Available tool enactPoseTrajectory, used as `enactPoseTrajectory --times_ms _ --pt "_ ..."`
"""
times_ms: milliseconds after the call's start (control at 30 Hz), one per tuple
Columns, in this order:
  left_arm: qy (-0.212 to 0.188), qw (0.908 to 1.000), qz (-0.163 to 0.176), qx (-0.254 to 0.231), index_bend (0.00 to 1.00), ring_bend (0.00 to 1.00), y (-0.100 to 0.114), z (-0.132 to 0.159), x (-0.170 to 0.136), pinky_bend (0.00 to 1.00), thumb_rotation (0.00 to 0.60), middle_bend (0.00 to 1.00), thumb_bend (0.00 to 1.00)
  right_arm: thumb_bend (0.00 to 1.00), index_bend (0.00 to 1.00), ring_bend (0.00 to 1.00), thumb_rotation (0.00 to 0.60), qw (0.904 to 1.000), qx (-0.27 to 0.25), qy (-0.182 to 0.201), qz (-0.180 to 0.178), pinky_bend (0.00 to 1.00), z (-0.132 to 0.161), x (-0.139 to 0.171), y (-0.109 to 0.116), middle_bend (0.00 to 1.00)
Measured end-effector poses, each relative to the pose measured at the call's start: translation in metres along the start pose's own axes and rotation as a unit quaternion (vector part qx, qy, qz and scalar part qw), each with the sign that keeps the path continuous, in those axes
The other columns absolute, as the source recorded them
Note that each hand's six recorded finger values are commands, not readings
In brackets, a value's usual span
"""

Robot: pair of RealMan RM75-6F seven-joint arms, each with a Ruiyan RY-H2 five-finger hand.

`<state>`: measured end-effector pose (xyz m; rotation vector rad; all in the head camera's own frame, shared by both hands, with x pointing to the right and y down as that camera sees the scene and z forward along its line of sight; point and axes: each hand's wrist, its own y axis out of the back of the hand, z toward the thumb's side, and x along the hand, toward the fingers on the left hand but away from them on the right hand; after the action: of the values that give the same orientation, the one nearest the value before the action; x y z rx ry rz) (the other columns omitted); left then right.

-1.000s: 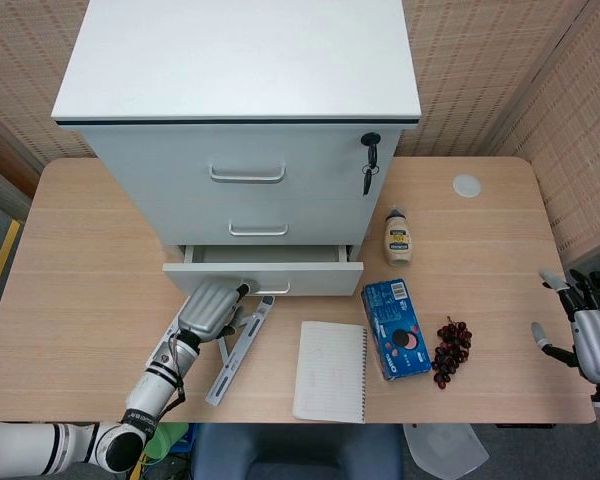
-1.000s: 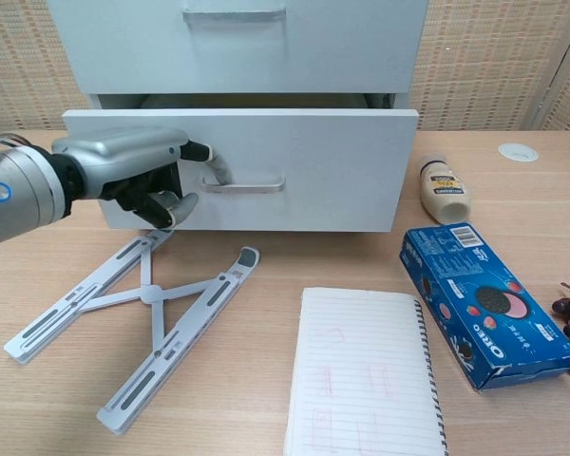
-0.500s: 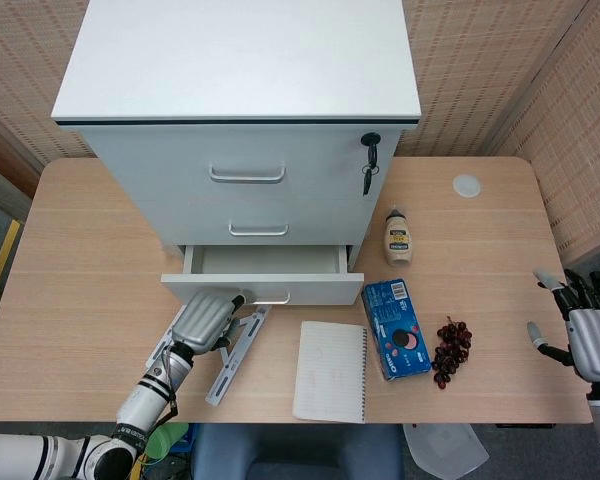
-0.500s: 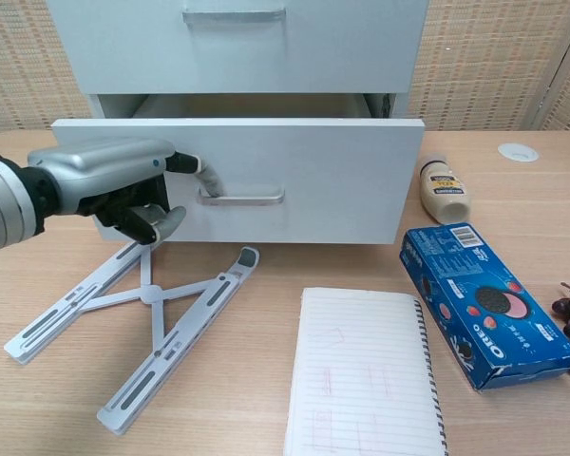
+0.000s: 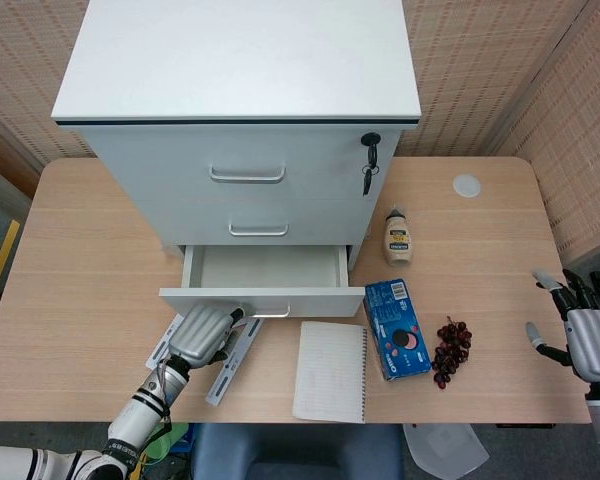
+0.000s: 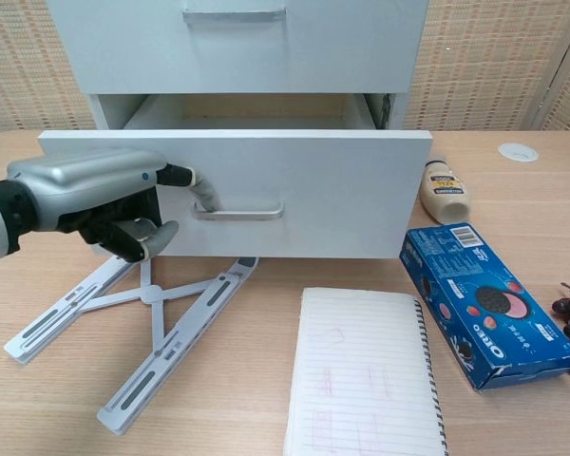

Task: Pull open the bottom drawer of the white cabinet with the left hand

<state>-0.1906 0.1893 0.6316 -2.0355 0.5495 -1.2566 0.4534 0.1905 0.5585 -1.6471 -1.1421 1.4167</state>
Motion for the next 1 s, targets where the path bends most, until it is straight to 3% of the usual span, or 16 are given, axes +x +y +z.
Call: enactPoseTrajectory --times_ms 733,1000 --pt "-0.027 0.9994 -0.02 -0.006 0.25 0.99 -0.003 0.013 -0.033 1.0 0.6 0.94 0.59 0.33 0.14 0.13 0.6 1.0 -0.001 0.0 -0.003 0.16 0.001 0.002 0.001 0.24" --pt "-0.047 0.9983 -0.001 -0.034 0.28 0.88 0.008 0.02 -0.047 1.0 0.6 0.88 0.59 0.33 0.14 0.13 0.6 1.0 -0.003 0.001 -0.003 0.16 0.001 0.001 0.001 0.24"
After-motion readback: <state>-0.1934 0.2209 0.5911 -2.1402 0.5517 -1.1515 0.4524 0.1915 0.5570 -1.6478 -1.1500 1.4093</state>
